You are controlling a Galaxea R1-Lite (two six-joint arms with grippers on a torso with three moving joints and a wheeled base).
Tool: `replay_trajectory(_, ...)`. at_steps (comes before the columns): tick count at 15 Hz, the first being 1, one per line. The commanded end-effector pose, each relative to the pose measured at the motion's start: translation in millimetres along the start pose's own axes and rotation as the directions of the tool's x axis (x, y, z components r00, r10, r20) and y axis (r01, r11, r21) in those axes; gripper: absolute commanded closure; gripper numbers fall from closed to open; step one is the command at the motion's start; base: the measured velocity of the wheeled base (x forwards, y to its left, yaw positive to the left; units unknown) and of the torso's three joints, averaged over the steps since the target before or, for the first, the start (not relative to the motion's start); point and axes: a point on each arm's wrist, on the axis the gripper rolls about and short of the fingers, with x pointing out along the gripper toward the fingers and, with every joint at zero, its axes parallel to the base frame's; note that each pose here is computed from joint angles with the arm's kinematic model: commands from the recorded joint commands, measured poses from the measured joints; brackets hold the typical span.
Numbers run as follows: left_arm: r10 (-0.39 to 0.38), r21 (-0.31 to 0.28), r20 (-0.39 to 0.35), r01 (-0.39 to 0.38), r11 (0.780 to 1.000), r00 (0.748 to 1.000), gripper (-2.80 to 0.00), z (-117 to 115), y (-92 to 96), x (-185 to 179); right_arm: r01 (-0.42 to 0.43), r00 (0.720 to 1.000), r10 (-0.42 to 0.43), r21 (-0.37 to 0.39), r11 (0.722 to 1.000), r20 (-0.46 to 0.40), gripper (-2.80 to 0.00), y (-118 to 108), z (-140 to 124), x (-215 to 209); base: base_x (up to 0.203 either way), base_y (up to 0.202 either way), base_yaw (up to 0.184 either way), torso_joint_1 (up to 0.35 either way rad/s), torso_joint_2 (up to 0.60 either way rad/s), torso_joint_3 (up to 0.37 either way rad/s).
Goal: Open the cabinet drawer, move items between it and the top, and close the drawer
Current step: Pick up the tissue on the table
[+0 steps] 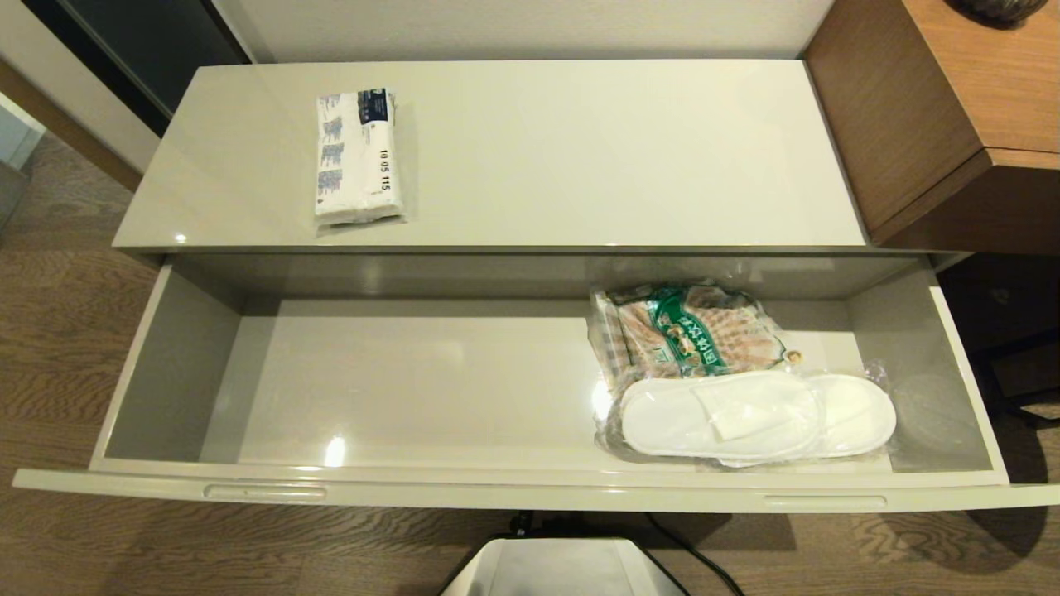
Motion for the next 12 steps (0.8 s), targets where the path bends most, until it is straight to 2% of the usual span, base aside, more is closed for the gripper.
replay_trajectory(1,0.000,0.001,-0.004,0.000,1.000,1.000,0.00,-0.2,0.0,0.1,0.001,1.000,-0.001,0.006,1.000,0.001,0.00,-0.1,0.5,0.0,0.000,0.000,0.000,0.000,0.00,0.000)
replay_trajectory(4,0.003,-0.019,-0.002,-0.003,1.000,1.000,0.00,0.0,0.1,0.1,0.003,1.000,-0.003,0.056,0.998,-0.001,0.00,-0.1,0.0,0.1,0.000,0.000,0.000,0.000,0.00,0.000)
replay_trajectory(12,0.011,-0.005,-0.009,-0.011,1.000,1.000,0.00,0.8,0.3,-0.4,0.010,1.000,-0.012,0.070,0.997,0.029,0.00,-0.3,1.3,0.8,0.000,0.000,0.000,0.000,0.00,0.000)
